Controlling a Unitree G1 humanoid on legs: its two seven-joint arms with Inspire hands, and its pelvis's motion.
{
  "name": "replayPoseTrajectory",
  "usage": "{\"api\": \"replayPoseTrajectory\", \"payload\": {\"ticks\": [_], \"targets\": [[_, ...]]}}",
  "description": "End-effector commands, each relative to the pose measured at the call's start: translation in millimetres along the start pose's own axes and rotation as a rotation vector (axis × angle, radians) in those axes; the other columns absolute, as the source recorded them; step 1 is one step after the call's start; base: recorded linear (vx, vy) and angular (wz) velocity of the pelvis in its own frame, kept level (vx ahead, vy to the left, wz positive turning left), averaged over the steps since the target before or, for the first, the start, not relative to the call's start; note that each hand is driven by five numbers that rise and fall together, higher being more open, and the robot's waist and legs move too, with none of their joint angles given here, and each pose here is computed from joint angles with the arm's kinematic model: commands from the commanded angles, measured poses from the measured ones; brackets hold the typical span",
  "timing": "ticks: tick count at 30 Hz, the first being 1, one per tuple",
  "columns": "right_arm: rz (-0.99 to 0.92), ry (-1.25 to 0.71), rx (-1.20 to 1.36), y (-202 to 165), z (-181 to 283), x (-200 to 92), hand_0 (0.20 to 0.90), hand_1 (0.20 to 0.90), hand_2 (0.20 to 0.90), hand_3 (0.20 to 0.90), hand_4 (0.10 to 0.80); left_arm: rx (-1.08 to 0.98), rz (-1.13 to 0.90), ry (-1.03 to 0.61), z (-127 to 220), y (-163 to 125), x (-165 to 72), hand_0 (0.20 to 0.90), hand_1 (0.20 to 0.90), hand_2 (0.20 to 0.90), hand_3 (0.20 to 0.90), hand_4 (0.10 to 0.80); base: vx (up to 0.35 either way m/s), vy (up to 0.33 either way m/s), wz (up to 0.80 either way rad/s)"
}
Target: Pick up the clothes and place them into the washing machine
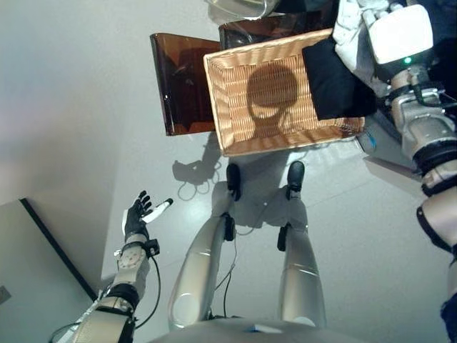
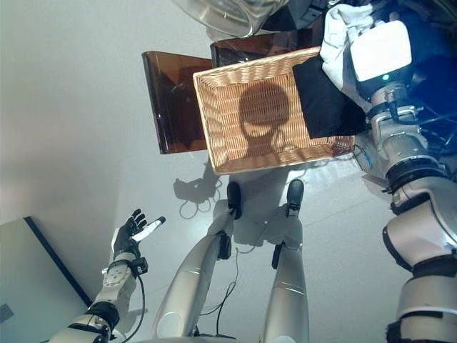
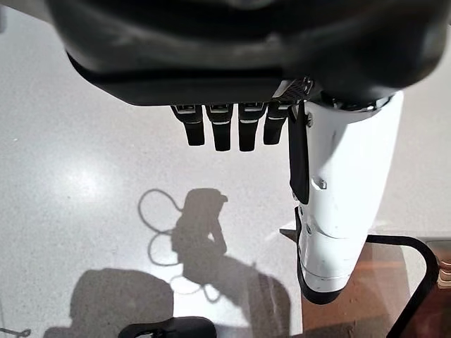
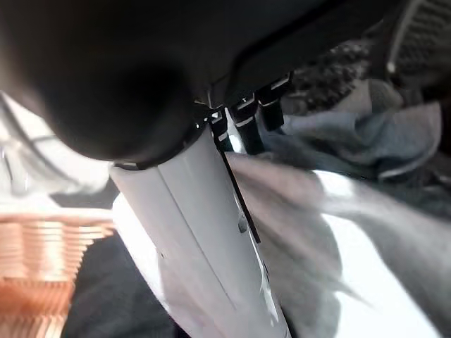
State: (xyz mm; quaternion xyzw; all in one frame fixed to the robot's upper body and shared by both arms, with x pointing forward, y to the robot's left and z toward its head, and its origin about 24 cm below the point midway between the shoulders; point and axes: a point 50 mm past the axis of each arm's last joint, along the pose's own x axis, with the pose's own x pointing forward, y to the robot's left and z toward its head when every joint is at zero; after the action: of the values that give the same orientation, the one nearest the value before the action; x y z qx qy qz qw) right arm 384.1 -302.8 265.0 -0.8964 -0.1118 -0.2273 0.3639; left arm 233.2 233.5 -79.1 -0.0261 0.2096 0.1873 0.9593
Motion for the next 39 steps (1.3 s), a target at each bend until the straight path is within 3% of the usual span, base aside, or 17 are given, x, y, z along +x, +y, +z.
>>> {"api": "replayPoseTrajectory", "payload": {"ticks": [1, 15, 16, 17, 18, 30, 39], "targets": [[-0.1, 0.181, -0.15, -37.9, -61.7, 19.9, 0.9, 0.9, 0.9, 0.9, 0.8, 0.016, 0.116, 0.014, -7.5, 35.8, -4.1, 0.9, 0.9, 0.9, 0.9, 0.8, 0.0, 0.0, 0.0], [-0.081, 0.248, -0.21, -58.4, -80.8, 32.3, 0.9, 0.9, 0.9, 0.9, 0.8, 0.006, 0.126, 0.009, -6.0, 36.1, -3.4, 0.9, 0.9, 0.9, 0.9, 0.8, -0.003, -0.003, 0.01], [-0.08, 0.244, -0.214, -58.8, -80.2, 32.7, 0.711, 0.711, 0.711, 0.711, 0.665, 0.005, 0.13, 0.009, -5.9, 36.8, -3.4, 0.9, 0.9, 0.9, 0.9, 0.8, 0.0, 0.0, 0.0], [-0.085, 0.244, -0.212, -60.5, -80.2, 33.6, 0.373, 0.373, 0.373, 0.373, 0.424, 0.003, 0.13, 0.007, -5.6, 36.4, -3.3, 0.9, 0.9, 0.9, 0.9, 0.8, 0.0, 0.0, 0.0], [-0.088, 0.241, -0.212, -60.8, -79.7, 33.8, 0.2, 0.2, 0.2, 0.2, 0.3, 0.002, 0.131, 0.006, -5.3, 36.6, -3.2, 0.9, 0.9, 0.9, 0.9, 0.8, 0.0, 0.0, 0.0], [-0.131, 0.245, -0.1, -65.4, -71.5, 36.9, 0.2, 0.2, 0.2, 0.2, 0.3, -0.002, 0.142, 0.001, -4.2, 37.5, -2.8, 0.9, 0.9, 0.9, 0.9, 0.8, 0.004, 0.002, 0.03], [-0.047, 0.335, 0.053, -45.4, -76.7, 27.6, 0.2, 0.2, 0.2, 0.2, 0.3, 0.006, 0.148, 0.022, -8.9, 39.5, -4.8, 0.9, 0.9, 0.9, 0.9, 0.8, 0.0, 0.0, 0.0]]}}
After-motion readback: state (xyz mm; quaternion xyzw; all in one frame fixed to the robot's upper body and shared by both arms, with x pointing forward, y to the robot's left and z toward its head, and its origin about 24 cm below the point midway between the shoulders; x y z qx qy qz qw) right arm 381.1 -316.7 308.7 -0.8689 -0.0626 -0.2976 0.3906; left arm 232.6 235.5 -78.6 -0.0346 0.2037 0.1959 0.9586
